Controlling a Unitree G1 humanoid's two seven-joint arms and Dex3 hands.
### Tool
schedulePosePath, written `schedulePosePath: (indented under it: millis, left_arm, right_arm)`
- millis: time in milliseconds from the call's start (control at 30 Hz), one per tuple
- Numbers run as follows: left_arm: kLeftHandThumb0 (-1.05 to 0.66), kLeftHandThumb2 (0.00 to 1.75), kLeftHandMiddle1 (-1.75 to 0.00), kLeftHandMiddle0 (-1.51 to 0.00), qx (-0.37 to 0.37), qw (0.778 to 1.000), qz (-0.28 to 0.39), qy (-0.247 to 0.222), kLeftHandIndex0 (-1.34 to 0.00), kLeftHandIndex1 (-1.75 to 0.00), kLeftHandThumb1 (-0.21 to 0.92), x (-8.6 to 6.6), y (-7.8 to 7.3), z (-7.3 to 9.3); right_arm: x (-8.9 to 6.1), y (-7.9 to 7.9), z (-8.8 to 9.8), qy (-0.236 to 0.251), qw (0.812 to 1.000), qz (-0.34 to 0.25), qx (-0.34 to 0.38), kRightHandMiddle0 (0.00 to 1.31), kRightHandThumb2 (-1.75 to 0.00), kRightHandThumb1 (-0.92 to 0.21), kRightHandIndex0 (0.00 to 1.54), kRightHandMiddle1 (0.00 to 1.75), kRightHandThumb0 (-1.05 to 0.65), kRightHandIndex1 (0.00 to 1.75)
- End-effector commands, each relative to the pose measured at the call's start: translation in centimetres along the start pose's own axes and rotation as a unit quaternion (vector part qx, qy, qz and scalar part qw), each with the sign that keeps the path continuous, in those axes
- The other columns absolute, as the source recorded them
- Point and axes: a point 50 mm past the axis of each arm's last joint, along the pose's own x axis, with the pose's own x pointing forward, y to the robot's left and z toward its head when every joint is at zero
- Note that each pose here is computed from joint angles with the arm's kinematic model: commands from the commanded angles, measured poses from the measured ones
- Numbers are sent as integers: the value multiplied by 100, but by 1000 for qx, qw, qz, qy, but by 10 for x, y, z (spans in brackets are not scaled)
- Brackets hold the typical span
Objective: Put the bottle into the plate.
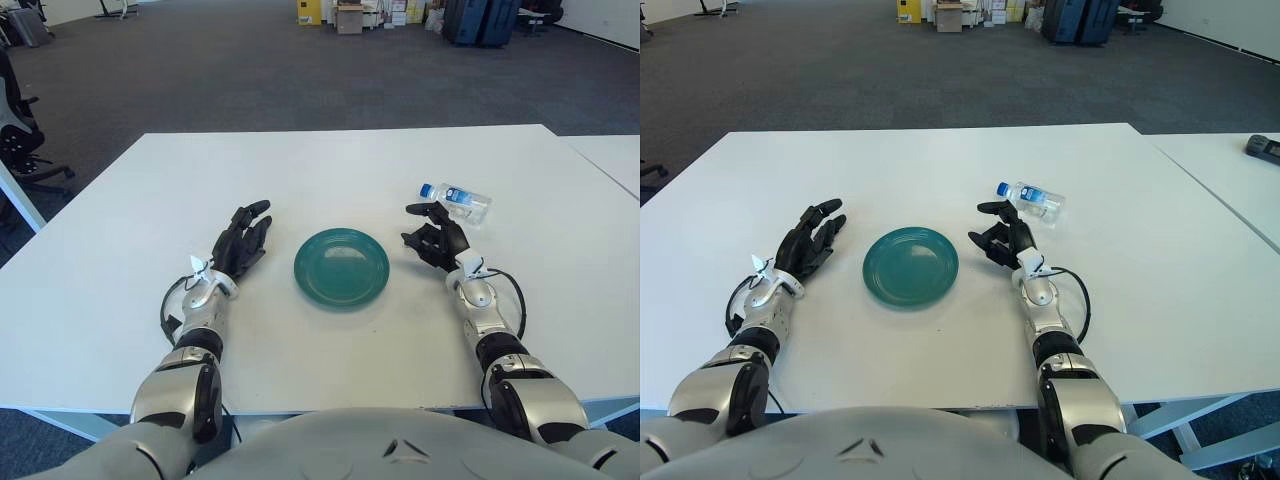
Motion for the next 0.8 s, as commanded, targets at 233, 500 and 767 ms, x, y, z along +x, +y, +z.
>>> schedulePosePath:
  millis: [233,500,767]
  left_arm:
    - [-57,60,-52,-54,-26,998,2,53,-8,-89,92,-8,-4,-20]
    - [-57,62,-52,-53,-22,998,3,55,-8,-88,92,-8,-4,-20]
    - [-58,62,-52,-52,-21,998,4,62,-7,-88,92,-5,-6,-20]
  right_arm:
    - [-5,-15,33,-128,967,-122,-185,18,-35,-91,51,114,-5,115]
    - [8,-35,28,-160,934,-172,-269,4,-52,-92,46,102,-56,54]
    - [11,-39,22,-166,924,-181,-294,0,-54,-92,44,89,-63,33]
